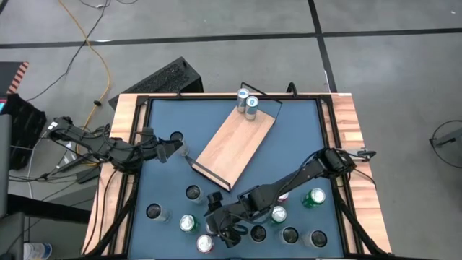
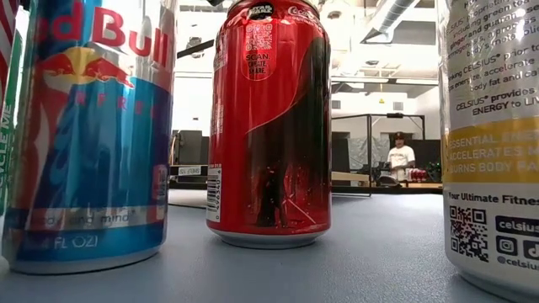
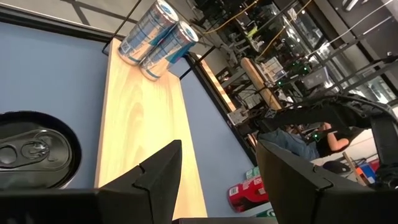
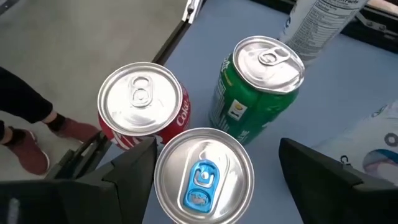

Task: Place canned beverage on shelf
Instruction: Put blue soda can on the shelf aligned with the other blue soda cans

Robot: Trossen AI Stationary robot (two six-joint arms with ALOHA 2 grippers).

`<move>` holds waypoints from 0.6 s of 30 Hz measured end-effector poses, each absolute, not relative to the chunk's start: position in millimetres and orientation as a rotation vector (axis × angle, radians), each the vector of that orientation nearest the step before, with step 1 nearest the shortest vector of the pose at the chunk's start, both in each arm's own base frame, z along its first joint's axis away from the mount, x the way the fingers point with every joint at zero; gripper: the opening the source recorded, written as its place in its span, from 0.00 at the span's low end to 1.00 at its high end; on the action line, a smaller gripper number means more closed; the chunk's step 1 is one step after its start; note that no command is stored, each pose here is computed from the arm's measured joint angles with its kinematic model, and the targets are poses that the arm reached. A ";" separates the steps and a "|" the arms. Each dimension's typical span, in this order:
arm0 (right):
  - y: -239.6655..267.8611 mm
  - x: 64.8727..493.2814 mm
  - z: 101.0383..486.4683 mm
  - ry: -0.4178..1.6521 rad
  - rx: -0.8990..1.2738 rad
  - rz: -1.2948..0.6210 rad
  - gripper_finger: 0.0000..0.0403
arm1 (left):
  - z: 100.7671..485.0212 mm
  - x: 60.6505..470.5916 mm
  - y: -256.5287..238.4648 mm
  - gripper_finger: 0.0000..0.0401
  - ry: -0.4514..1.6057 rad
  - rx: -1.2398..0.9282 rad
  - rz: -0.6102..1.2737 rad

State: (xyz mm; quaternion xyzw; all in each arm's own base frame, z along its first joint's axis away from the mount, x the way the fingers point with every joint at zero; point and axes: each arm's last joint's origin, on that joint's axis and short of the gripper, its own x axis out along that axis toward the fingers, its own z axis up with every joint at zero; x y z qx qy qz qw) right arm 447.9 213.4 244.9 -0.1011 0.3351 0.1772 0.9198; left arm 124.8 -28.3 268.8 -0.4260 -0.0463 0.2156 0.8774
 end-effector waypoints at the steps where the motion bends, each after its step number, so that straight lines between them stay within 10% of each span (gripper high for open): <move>1: 213.4 447.5 244.4 0.695 -0.207 0.364 0.79 | 268.8 124.7 -28.3 0.48 -0.096 -0.888 0.450; 18: 217.4 447.6 227.2 0.772 -0.166 0.387 0.60 | 268.5 124.7 -28.2 0.48 -0.095 -0.886 0.453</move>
